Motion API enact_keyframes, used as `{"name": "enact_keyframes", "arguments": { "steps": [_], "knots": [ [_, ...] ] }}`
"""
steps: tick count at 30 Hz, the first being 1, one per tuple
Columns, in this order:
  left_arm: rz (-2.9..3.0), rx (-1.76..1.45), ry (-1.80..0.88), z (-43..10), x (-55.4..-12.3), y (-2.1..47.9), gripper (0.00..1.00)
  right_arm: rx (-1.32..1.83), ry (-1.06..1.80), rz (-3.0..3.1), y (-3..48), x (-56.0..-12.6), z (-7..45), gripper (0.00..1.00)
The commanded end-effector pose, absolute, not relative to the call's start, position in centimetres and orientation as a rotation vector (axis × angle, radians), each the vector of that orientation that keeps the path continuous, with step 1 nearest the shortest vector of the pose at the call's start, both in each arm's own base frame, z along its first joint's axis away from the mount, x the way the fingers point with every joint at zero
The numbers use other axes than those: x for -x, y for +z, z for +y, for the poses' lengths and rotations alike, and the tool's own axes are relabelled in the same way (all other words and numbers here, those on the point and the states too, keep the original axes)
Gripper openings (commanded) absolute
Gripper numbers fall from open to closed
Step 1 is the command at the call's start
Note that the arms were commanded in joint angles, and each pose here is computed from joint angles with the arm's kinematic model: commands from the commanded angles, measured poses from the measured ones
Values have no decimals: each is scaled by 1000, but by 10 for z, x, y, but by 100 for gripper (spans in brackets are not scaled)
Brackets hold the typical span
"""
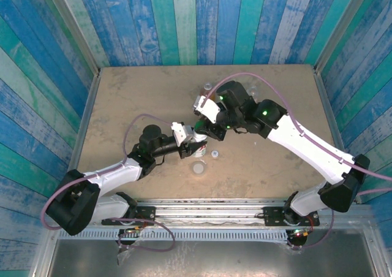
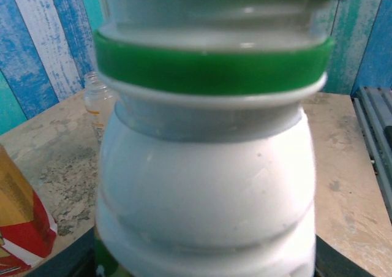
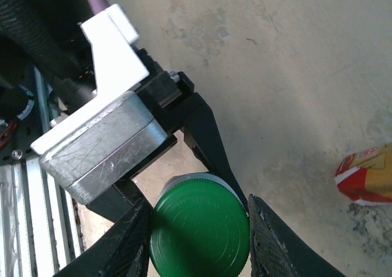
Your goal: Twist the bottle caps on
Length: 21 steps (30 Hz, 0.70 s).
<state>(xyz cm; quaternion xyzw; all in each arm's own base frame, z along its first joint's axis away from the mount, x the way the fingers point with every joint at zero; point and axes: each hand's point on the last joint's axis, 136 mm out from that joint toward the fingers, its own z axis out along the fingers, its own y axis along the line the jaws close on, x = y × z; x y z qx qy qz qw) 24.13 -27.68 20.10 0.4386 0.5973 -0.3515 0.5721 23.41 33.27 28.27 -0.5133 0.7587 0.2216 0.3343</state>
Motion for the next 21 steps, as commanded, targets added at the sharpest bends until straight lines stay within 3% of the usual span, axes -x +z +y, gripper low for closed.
{"name": "enact_keyframes", "arguments": {
  "steps": [1, 6, 21],
  "knots": [
    [1266, -933, -752, -275, -260, 255, 54, 1291, 495, 2218, 247, -224, 315, 40],
    [1264, -941, -761, -280, -264, 257, 55, 1250, 485, 2271, 240, -219, 315, 41],
    [1312, -883, -716, -282, -287, 254, 54, 702, 363, 2598, 218, -229, 310, 39]
  ]
}}
